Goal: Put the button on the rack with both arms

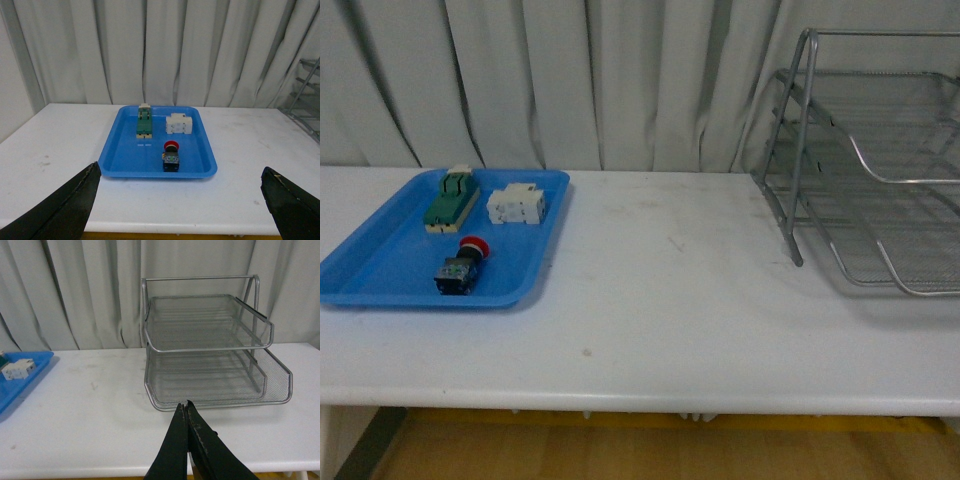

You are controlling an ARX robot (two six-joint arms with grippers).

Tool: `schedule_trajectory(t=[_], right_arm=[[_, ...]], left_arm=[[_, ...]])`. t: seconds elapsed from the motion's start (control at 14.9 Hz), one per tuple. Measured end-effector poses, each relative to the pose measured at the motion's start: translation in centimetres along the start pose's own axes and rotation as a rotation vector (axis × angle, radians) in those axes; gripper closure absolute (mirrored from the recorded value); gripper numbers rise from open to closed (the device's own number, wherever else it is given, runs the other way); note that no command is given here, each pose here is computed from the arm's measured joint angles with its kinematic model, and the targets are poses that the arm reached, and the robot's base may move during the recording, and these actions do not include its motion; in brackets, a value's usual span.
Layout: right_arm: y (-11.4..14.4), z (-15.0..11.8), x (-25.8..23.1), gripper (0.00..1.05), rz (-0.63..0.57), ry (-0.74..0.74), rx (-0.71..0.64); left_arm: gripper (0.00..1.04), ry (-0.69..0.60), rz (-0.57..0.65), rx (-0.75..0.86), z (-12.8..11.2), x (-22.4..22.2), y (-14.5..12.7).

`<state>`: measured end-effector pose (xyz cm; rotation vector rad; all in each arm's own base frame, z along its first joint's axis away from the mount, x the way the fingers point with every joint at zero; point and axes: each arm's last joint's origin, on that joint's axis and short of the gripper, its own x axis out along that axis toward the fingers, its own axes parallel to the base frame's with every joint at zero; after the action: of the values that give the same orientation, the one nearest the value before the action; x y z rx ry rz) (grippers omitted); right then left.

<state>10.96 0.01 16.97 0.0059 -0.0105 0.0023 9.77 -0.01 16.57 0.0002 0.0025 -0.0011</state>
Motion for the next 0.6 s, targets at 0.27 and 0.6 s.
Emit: schedule_trajectory(t=[0.27,0.6], right_arm=[[0.0,0.0,-1.3,1.03,-0.001,-0.015,0.0],[0.0,-0.3,-1.2,0.65,-0.002,0.007,-0.003]], left_arm=[[0.07,0.0,0.0,0.0,0.0,0.0,0.0],[0.07,0.0,0.0,0.0,0.0,0.0,0.0]])
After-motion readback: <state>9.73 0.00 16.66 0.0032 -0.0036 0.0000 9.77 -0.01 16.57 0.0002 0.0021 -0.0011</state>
